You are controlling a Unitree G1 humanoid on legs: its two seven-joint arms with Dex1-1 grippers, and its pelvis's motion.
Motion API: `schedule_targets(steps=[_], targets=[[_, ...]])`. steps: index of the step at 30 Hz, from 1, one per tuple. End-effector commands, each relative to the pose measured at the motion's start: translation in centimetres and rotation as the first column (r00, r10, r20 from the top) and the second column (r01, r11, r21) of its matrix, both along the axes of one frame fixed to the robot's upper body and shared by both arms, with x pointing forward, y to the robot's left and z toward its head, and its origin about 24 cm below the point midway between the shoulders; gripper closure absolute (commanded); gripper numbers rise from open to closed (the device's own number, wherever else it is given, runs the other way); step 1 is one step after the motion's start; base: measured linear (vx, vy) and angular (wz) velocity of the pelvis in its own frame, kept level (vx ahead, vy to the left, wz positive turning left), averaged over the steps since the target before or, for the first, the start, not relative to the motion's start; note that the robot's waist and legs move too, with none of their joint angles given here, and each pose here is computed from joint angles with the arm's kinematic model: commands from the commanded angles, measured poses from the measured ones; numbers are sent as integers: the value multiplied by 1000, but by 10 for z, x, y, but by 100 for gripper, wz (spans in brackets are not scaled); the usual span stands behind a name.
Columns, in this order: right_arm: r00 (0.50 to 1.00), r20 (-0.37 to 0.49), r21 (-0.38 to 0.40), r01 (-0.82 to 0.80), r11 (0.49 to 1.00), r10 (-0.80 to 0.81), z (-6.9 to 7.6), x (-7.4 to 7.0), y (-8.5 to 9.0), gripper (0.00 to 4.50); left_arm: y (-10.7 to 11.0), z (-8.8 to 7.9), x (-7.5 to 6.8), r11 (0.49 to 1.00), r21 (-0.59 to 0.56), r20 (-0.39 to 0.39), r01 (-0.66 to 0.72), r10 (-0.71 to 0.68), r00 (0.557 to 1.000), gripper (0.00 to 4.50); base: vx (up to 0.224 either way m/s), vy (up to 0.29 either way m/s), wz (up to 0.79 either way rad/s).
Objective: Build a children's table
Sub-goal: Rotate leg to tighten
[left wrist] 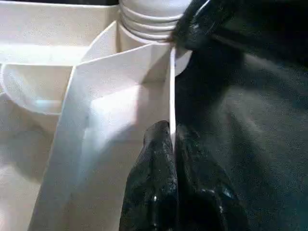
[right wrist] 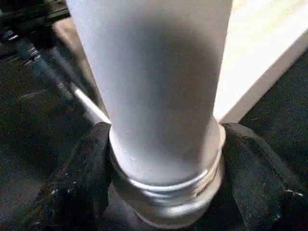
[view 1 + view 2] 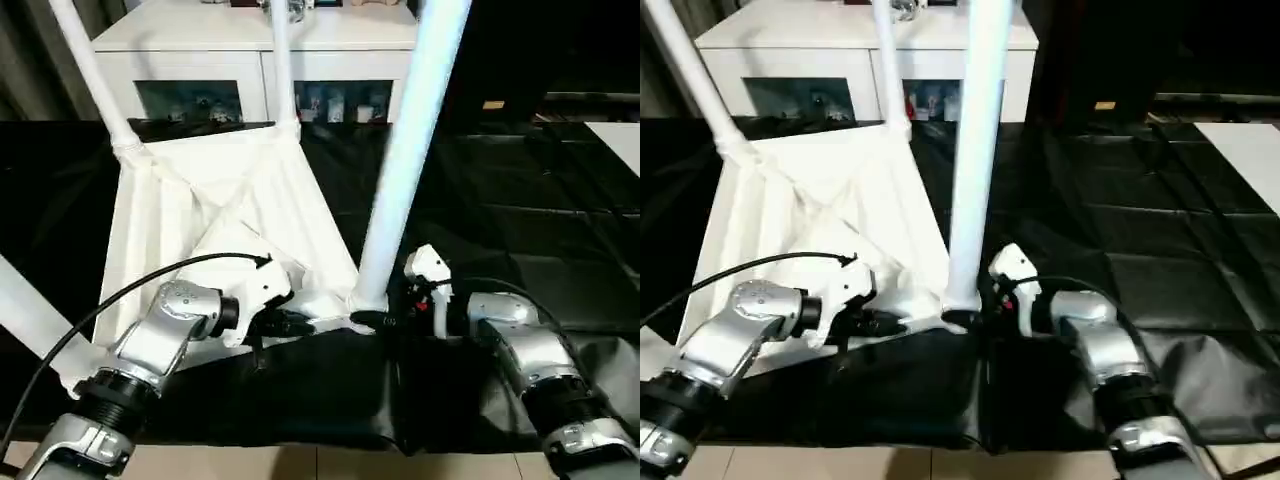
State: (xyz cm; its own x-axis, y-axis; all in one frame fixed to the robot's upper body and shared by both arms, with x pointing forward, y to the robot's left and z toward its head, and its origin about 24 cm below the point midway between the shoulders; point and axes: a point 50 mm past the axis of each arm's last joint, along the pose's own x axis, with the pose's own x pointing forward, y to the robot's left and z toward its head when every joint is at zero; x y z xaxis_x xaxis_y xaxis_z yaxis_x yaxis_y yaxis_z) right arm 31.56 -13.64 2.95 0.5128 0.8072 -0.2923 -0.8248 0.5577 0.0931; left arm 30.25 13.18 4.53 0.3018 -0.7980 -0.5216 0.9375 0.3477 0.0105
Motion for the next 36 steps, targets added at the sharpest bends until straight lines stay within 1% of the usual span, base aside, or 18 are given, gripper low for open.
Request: schedule_targets(steps=[1,2,3,6,7,9,12,15,16,18,20,21,22,29,30,31,33,36], targets=[[996,-9,-35,84,996,-85,-3,5,-2,150,-2,-9,0,999,25,-10,-34,34,999,450,0,0,0],[976,-22,-37,216,976,-217,-8,11,3,151,-7,-12,10,987,37,11,-159,159,987,450,0,0,0],[953,-37,-40,299,953,-300,-11,13,6,151,-11,-14,16,971,44,20,-234,234,972,450,0,0,0],[904,-48,-61,422,905,-425,-16,16,13,152,-20,-17,26,933,49,28,-358,357,934,450,0,0,0],[853,-45,-82,515,853,-519,-20,17,19,157,-28,-18,33,896,55,47,-441,439,897,450,0,0,0],[833,-43,-94,547,832,-552,-21,17,21,163,-31,-18,35,882,51,55,-468,465,883,450,0,0,0],[789,15,-124,611,782,-614,-22,20,25,175,-40,-18,40,863,48,93,-502,497,863,450,0,0,0],[771,11,-110,634,766,-637,-21,22,24,177,-42,-18,41,863,58,115,-502,493,862,450,0,0,0],[765,2,-87,642,762,-644,-20,23,24,177,-42,-18,41,866,56,113,-497,489,865,450,0,0,0],[784,-10,-20,621,784,-621,-14,23,28,177,-43,-17,40,882,50,113,-469,461,880,450,0,0,0],[828,15,63,559,827,-561,-4,22,32,177,-41,-16,39,905,50,115,-423,415,902,450,0,0,0],[841,30,82,536,840,-540,-1,21,32,177,-38,-17,38,909,59,112,-412,404,908,450,0,0,0],[858,37,108,506,856,-512,2,20,31,142,-35,-17,36,924,64,116,-377,368,923,450,0,0,0],[862,39,113,500,859,-506,3,19,30,142,-34,-17,35,928,64,117,-368,359,926,450,0,0,0],[862,39,113,500,859,-506,3,19,30,122,-34,-17,35,928,64,117,-368,359,926,450,0,0,0],[884,48,116,458,881,-465,4,19,26,122,-31,-17,32,943,54,109,-329,322,940,450,0,0,0],[951,58,96,298,950,-305,9,15,9,122,-21,-14,21,976,6,60,-219,219,974,450,0,0,0],[985,63,78,157,984,-162,13,10,-2,122,-16,-9,11,994,-38,29,-107,108,994,450,0,0,0]])
